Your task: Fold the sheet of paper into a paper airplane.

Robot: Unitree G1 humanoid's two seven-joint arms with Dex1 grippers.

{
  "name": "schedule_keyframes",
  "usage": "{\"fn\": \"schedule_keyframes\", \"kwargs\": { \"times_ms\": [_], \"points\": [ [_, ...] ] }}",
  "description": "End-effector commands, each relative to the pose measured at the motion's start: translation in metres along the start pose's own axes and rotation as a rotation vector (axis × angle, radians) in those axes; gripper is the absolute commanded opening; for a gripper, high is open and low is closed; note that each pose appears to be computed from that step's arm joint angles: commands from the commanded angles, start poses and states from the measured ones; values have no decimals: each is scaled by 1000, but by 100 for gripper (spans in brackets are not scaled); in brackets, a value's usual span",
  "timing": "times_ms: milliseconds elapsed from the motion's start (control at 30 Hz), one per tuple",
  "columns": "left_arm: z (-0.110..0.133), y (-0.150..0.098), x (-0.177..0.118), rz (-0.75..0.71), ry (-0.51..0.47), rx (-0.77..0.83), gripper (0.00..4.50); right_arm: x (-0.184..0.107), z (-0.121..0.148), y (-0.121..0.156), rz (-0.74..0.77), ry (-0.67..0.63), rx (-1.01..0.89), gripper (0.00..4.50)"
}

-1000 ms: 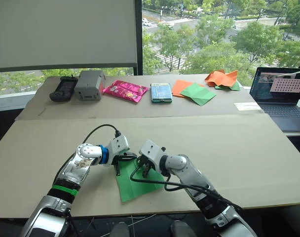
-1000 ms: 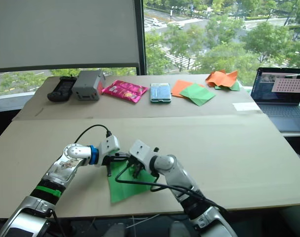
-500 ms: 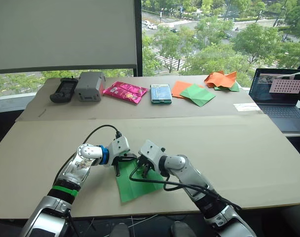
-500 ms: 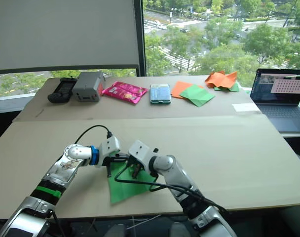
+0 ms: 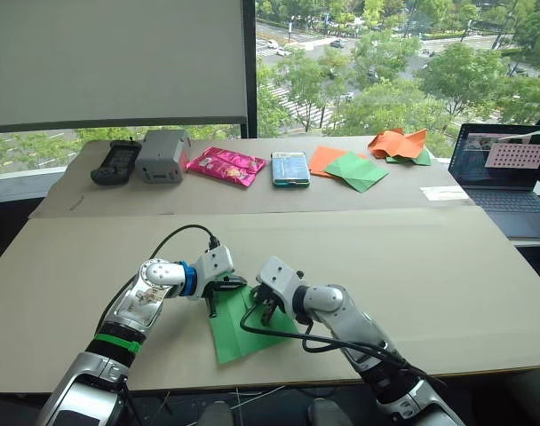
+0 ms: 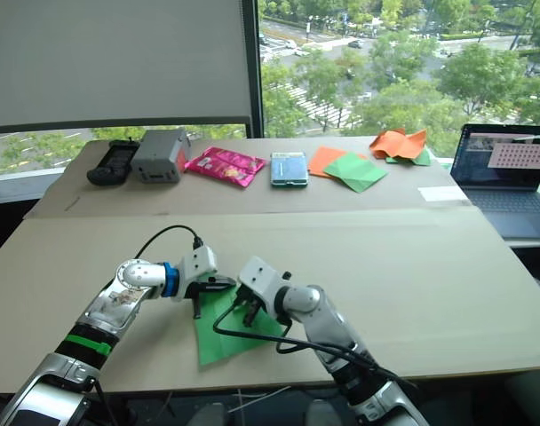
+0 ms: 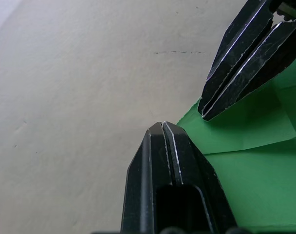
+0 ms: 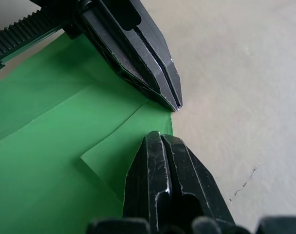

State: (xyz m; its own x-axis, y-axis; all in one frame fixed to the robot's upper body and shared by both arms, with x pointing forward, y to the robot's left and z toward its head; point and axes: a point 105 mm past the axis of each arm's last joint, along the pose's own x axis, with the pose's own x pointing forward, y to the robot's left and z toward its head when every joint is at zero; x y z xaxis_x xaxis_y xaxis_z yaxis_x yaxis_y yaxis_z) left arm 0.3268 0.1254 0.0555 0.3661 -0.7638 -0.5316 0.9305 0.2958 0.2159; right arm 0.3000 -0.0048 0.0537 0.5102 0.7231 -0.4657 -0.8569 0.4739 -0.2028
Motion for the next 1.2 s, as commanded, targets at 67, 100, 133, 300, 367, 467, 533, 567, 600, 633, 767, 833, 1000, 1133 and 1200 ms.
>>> {"fn": "schedule_keyframes", "kwargs": {
  "times_ms": [67,100,133,300,367,467,533,567,600,633,767,833,1000,1133,1200],
  "points": [
    [-21,-12,4,-41,75,-31,0,-6,-43,1,-3,150,98,3],
    [-21,-12,4,-42,74,-30,0,-7,-43,1,-5,151,100,3],
    [-21,-13,4,-42,74,-31,0,-8,-43,0,-7,152,103,3],
    [-20,-13,4,-42,73,-30,0,-13,-46,1,-11,156,117,3],
    [-20,-13,4,-43,73,-30,0,-15,-48,1,-14,162,125,3],
    [-20,-13,4,-43,72,-29,0,-19,-53,0,-21,172,136,3],
    [-20,-13,4,-43,72,-29,0,-22,-56,0,-25,180,146,3],
    [-20,-13,3,-43,72,-29,0,-24,-58,0,-25,183,149,3],
    [-20,-13,3,-43,72,-29,0,-26,-59,0,-25,186,154,3],
    [-20,-13,4,-43,72,-29,0,-27,-60,0,-25,188,160,3],
    [-20,-12,4,-41,72,-30,0,-32,-65,1,-28,201,175,3],
    [-21,-13,4,-40,71,-31,0,-34,-68,2,-29,208,181,3],
    [-21,-12,3,-38,72,-32,0,-39,-72,2,-34,219,192,3],
    [-22,-12,2,-36,75,-32,0,-43,-77,4,-36,232,195,3],
    [-21,-11,2,-34,75,-32,0,-46,-79,4,-37,238,195,3]
  ]
}}
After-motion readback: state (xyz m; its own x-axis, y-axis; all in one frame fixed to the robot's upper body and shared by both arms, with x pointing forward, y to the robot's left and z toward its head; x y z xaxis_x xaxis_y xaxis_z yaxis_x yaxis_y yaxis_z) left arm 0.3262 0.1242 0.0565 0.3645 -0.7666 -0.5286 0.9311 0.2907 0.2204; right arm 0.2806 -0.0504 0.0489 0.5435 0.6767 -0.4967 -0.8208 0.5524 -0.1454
